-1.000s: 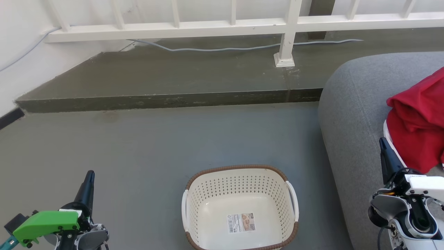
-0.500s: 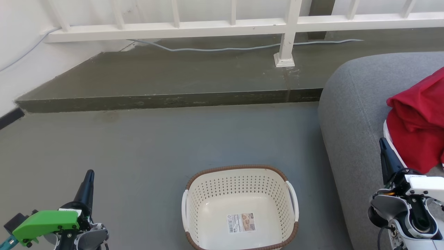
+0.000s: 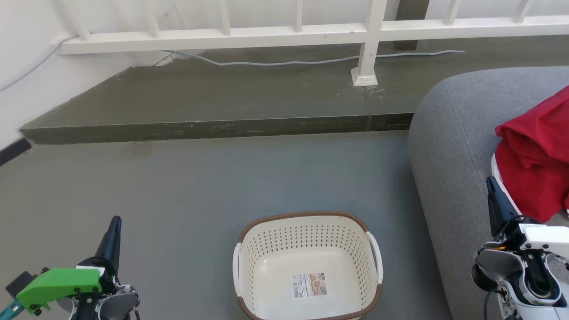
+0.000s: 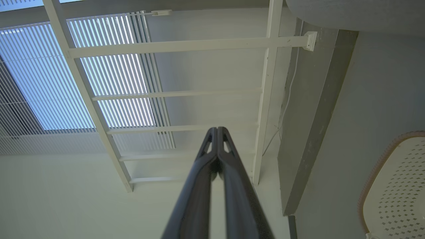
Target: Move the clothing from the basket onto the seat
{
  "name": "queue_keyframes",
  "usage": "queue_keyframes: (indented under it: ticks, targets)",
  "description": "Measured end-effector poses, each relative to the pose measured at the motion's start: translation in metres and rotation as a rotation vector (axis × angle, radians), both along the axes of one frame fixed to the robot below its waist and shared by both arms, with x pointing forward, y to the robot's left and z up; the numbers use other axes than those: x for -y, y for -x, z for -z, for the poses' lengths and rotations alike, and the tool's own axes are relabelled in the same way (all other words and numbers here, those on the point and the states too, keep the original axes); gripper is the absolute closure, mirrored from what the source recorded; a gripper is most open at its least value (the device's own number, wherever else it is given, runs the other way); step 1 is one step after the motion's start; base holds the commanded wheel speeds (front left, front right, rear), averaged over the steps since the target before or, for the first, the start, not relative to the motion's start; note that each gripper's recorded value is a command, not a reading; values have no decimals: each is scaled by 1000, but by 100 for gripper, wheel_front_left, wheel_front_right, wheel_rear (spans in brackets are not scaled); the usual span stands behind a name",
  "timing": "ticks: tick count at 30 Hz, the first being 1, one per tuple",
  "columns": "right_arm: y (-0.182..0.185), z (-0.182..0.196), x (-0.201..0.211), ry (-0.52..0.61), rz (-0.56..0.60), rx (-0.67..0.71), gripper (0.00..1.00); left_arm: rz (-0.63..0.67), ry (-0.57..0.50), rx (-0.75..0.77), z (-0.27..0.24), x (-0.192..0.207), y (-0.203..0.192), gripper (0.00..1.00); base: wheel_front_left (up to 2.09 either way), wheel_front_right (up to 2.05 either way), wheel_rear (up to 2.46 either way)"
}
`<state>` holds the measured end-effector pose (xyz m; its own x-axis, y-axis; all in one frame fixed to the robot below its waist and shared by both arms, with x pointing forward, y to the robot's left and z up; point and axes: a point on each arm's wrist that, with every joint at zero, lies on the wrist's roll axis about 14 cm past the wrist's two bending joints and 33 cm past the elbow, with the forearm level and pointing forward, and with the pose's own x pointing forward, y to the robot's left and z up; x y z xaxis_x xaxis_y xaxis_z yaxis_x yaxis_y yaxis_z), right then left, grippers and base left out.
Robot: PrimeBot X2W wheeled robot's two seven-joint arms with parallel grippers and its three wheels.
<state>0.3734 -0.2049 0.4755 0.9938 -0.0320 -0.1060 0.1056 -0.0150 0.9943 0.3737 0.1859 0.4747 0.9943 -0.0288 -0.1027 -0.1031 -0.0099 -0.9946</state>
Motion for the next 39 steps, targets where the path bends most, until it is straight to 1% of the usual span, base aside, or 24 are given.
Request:
queue_keyframes:
  ticks: [39]
  targets:
    - [0,0,1,-2,-1,2,100,-3,2,1,0,-1,0,100,0,0,0]
